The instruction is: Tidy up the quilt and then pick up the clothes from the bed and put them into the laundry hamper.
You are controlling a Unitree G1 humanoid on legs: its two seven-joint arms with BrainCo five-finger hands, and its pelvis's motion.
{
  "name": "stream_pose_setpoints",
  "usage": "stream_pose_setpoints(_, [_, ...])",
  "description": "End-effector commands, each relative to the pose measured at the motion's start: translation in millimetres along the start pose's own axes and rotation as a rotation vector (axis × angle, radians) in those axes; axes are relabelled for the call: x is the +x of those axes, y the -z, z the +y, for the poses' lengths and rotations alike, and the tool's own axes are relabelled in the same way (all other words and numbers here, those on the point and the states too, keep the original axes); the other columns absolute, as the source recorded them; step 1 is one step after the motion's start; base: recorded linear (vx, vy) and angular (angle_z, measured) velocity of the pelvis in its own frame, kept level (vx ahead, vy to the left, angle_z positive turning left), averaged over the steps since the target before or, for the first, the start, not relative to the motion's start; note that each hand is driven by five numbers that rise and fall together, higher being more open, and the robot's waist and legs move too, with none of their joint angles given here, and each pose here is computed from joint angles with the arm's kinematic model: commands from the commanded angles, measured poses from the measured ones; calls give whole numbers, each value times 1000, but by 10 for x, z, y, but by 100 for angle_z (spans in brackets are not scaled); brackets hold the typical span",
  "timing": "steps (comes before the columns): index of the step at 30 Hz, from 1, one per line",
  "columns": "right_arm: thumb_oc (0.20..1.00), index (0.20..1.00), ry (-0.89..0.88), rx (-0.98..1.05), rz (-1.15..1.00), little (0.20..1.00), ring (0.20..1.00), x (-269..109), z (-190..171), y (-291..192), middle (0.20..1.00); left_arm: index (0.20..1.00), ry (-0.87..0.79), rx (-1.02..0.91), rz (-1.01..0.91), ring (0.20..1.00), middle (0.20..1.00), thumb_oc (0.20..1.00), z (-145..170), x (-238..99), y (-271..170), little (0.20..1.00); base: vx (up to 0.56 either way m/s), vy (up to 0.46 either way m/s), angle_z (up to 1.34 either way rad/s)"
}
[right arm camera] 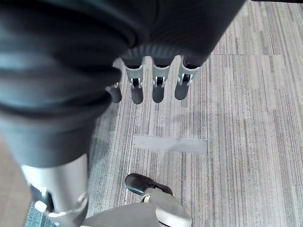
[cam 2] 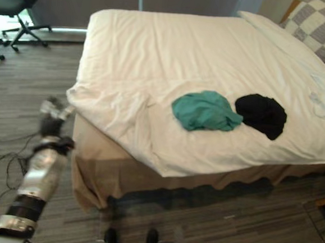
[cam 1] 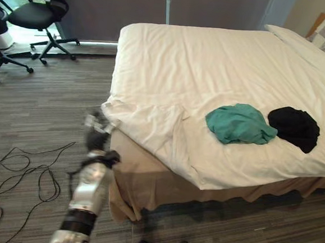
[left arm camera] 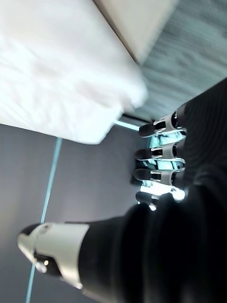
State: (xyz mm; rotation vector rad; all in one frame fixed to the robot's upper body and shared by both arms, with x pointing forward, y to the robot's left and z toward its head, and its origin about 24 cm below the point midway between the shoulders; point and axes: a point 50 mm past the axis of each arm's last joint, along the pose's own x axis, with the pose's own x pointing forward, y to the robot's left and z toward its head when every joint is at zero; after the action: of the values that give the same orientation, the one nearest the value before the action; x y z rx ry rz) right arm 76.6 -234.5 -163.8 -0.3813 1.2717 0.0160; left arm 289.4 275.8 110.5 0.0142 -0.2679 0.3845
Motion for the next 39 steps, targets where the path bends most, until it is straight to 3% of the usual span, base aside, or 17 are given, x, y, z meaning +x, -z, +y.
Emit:
stream_pose_setpoints(1, [1000,1000,28,-18,6,1000,1000,12,-222,-49,1000,1000,79,249,-280,1000,1000,1000,-327,327,-520,1000,30,-19,16])
stream_pose_setpoints(5, [1000,1000,73,-45,-51,1000,1000,31,-393,-333,1000,1000,192,616,-480,1000,1000,1000,-808,702,-1014,1000,-123,-12,19])
stream_pose_setpoints(10, [1000,1000,119,-62,-179,1000,1000,23,-460,-798,1000,1000,197,831,-599,1000,1000,1000,-1097,893,-1310,1000,-288,23,-4])
stream_pose_setpoints(12, [1000,1000,125,-64,-214,1000,1000,14,-465,-905,1000,1000,181,883,-616,1000,1000,1000,-1120,945,-1378,1000,-164,26,-40])
stream_pose_setpoints(16, [1000,1000,134,-94,-331,1000,1000,-20,-334,-1156,1000,1000,85,1310,-519,1000,1000,1000,-944,1233,-1346,1000,-122,39,-37])
stream_pose_setpoints(17, [1000,1000,140,-88,-341,1000,1000,-26,-335,-1191,1000,809,85,1357,-478,809,809,809,-907,1273,-1319,809,-50,22,-44])
stream_pose_setpoints(18, [1000,1000,133,-89,-342,1000,1000,-22,-307,-1139,1000,294,108,1535,-364,294,294,294,-752,1331,-1129,294,-38,-3,-36])
stream_pose_setpoints(20, [1000,1000,126,-101,-321,1000,1000,-13,-323,-1058,1000,200,171,1710,-288,200,200,200,-643,1324,-930,200,12,-26,-6])
stream_pose_setpoints(27, [1000,1000,113,-98,-263,1000,1000,6,-321,-784,1000,200,321,1693,-137,200,200,200,-168,985,-286,200,62,-23,3])
stream_pose_setpoints(30, [1000,1000,194,-191,-264,1000,1000,-40,-600,-732,1000,241,435,1520,-16,241,241,241,254,391,165,241,161,-5,-4])
stream_pose_setpoints(31, [1000,1000,194,-194,-264,1000,1000,-41,-601,-733,1000,373,433,1520,-13,373,373,373,268,382,167,373,152,11,10])
stream_pose_setpoints(32, [1000,1000,223,-205,-290,1000,1000,-73,-706,-788,1000,373,464,1488,21,373,373,373,344,220,265,373,105,10,17])
stream_pose_setpoints(33, [1000,1000,273,-228,-336,1000,1000,-136,-892,-922,1000,520,490,1452,71,520,520,520,437,52,372,520,133,25,18])
stream_pose_setpoints(35, [1000,1000,419,-309,-447,1000,1000,-380,-1401,-1258,1000,457,522,1415,170,457,457,457,635,-192,524,457,110,21,29])
stream_pose_setpoints(36, [1000,1000,495,-376,-502,1000,1000,-583,-1679,-1355,1000,824,537,1386,239,824,824,824,755,-355,592,824,113,33,32])
stream_pose_setpoints(37, [1000,1000,562,-413,-545,1000,1000,-752,-1877,-1442,1000,1000,548,1361,304,1000,1000,1000,860,-500,662,1000,94,44,32])
stream_pose_setpoints(39, [1000,1000,701,-448,-668,1000,1000,-1117,-2163,-1719,1000,1000,546,1303,464,1000,1000,1000,1069,-830,848,1000,75,40,26])
